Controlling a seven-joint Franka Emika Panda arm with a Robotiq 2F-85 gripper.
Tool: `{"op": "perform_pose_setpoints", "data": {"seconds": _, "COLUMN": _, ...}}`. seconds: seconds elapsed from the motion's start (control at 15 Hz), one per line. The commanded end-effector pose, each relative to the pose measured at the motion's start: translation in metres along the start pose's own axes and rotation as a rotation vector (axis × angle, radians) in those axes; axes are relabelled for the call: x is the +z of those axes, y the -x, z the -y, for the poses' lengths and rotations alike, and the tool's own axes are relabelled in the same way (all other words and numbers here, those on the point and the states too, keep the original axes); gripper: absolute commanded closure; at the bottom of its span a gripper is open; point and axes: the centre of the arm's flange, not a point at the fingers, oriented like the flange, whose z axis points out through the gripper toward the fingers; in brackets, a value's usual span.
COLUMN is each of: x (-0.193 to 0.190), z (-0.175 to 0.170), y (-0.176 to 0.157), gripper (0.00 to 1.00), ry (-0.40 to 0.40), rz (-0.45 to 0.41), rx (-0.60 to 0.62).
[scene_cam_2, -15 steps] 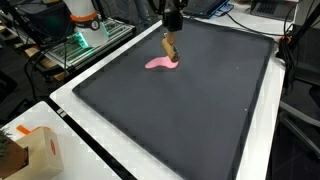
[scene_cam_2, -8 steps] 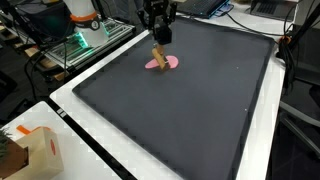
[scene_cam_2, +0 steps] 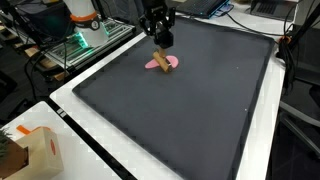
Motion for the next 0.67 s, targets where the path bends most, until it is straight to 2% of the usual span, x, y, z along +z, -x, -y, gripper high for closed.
{"op": "perform_pose_setpoints", "data": {"seconds": 0.0, "x": 0.011, "z": -0.001, "y": 0.001, "gripper": 0.76, "ry": 0.029, "rz": 0.014, "rx": -0.009}}
{"op": "perform_pose_setpoints", "data": {"seconds": 0.6, "x": 0.02, "z": -0.016, "y": 0.006, "gripper": 0.76, "ry": 0.052, "rz": -0.033, "rx": 0.003}}
